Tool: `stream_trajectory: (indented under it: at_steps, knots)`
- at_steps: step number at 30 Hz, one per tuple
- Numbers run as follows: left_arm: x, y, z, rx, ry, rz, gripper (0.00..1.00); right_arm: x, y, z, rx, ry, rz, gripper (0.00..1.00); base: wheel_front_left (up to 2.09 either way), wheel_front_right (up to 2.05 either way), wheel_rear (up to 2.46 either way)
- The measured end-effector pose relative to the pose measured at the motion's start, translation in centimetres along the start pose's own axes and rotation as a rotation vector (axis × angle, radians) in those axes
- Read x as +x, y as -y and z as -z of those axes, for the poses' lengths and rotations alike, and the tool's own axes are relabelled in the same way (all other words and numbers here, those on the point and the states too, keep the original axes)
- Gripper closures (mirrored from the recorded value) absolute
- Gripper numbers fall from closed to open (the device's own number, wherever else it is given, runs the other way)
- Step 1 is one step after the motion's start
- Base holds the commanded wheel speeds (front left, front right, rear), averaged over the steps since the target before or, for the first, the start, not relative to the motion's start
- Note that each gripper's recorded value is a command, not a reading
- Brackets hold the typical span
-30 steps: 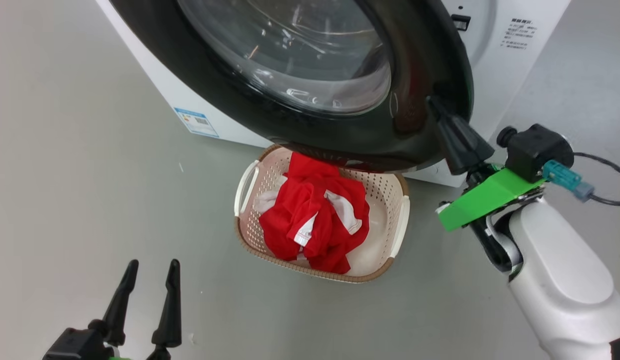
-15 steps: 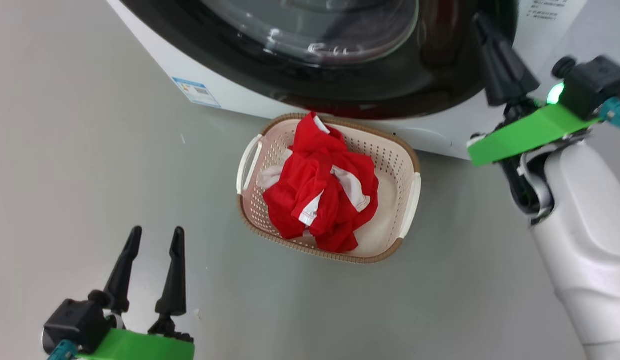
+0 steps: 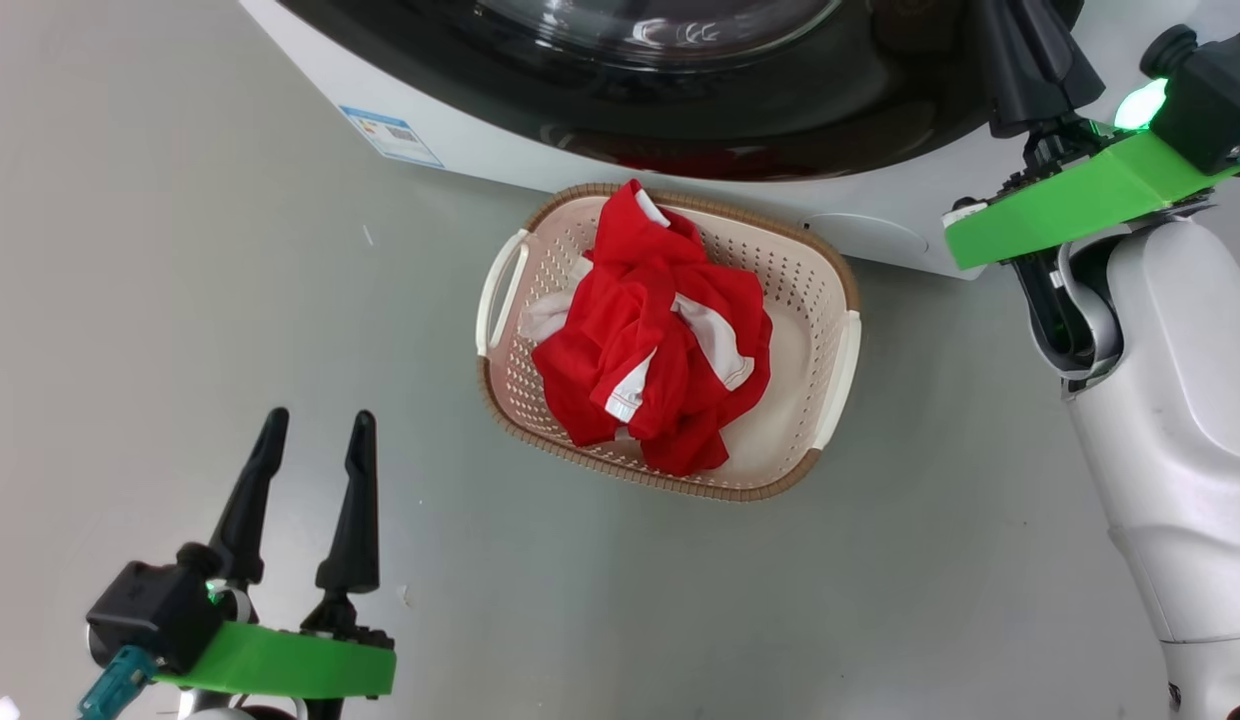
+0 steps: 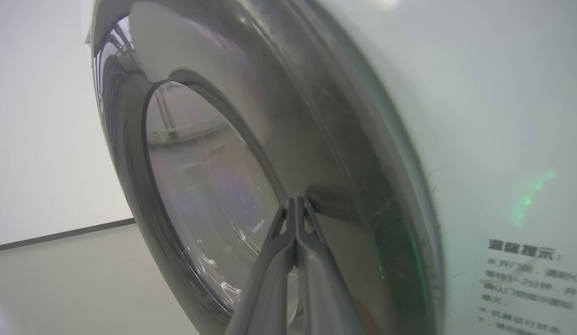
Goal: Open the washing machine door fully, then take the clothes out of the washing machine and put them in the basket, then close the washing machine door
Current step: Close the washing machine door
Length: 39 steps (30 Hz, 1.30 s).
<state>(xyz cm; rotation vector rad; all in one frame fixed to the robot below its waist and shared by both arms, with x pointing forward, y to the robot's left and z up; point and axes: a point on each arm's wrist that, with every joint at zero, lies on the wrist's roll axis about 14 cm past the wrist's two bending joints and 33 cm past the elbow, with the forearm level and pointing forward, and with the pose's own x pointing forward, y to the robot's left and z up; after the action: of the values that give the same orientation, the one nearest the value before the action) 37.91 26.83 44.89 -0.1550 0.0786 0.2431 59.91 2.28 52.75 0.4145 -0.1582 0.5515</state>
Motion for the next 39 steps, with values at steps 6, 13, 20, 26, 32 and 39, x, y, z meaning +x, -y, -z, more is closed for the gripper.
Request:
stream_trajectory:
  at_steps: [6,13,20,26,32,39]
  knots:
    - [-0.1,0.2,-0.4,-0.008,0.012,0.006,0.00,-0.3,-0.6,-0.4,-0.054,-0.018,-0.021,0.82,0.00,0.00,0.00]
    - [-0.7,0.5,-0.8,-0.022,0.022,0.019,0.00,-3.3,-1.8,0.7,-0.077,-0.087,-0.038,0.00,0.00,0.00,0.00]
    - [-1.7,0.5,-0.7,-0.022,0.015,0.037,0.00,-7.1,-1.2,0.4,-0.085,-0.118,0.007,0.00,0.00,0.00,0.00]
    - [-2.6,0.7,-0.7,-0.017,0.011,0.061,0.00,-11.7,-0.4,1.1,-0.093,-0.180,0.068,0.00,0.00,0.00,0.00]
    - [-2.9,1.5,-1.2,-0.011,0.025,0.109,0.00,-17.2,1.1,1.3,-0.099,-0.236,0.159,0.00,0.00,0.00,0.00]
    - [-3.8,2.4,-1.0,-0.033,0.019,0.146,0.00,-21.7,2.1,0.5,-0.109,-0.249,0.244,0.00,0.00,0.00,0.00]
